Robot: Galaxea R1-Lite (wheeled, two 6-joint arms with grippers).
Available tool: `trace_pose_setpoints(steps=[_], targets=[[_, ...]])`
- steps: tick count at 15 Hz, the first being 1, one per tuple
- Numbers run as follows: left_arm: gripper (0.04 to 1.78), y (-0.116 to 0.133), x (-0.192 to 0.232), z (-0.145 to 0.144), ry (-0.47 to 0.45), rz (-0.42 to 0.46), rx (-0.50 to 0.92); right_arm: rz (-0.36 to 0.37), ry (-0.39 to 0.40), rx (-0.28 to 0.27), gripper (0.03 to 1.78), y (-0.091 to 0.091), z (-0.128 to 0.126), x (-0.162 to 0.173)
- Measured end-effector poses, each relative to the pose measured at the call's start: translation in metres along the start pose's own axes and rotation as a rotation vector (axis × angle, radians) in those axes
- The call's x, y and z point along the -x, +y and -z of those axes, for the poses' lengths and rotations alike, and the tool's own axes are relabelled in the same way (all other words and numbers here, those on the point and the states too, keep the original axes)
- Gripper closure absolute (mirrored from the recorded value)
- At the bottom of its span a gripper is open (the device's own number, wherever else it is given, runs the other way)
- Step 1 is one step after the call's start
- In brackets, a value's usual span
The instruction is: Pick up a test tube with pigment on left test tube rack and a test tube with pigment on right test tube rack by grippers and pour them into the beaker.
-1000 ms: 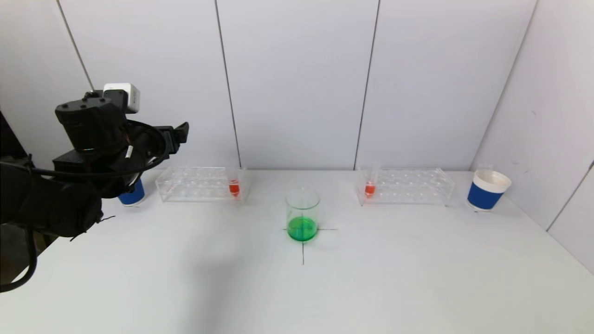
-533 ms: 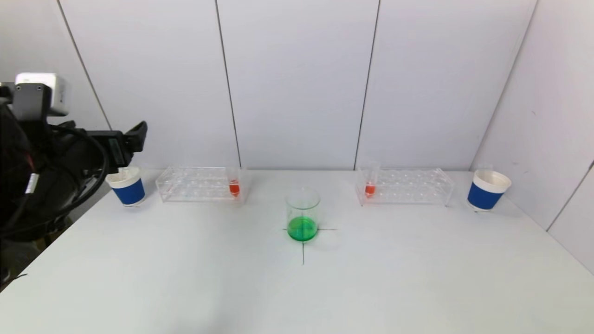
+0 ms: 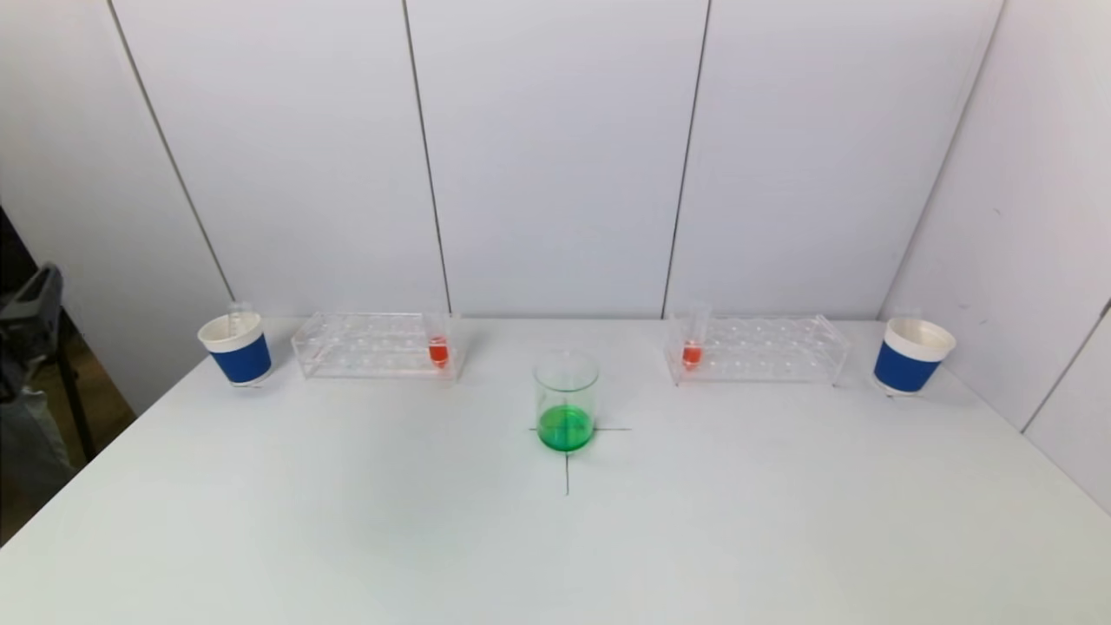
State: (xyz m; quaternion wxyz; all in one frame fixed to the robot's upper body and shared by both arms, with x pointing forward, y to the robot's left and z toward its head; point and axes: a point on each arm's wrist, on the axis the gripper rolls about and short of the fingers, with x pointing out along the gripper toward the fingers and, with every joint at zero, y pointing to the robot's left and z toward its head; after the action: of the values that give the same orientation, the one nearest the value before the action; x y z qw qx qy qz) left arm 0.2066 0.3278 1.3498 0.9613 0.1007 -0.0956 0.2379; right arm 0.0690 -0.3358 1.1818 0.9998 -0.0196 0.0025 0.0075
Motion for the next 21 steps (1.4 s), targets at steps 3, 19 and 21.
trace_pose_setpoints(steps=[3,19,21], targets=[[0.06,0.021,0.032,0.01,0.011,-0.018,-0.019,0.0,0.0,0.0,0.04,0.0,0.0,0.0],[0.06,0.046,0.124,0.107,0.09,0.197,0.007,0.0,0.0,0.0,0.04,0.0,0.0,0.0],[0.06,0.044,0.127,0.112,0.119,0.25,0.05,0.0,0.0,0.0,0.04,0.0,0.0,0.0]])
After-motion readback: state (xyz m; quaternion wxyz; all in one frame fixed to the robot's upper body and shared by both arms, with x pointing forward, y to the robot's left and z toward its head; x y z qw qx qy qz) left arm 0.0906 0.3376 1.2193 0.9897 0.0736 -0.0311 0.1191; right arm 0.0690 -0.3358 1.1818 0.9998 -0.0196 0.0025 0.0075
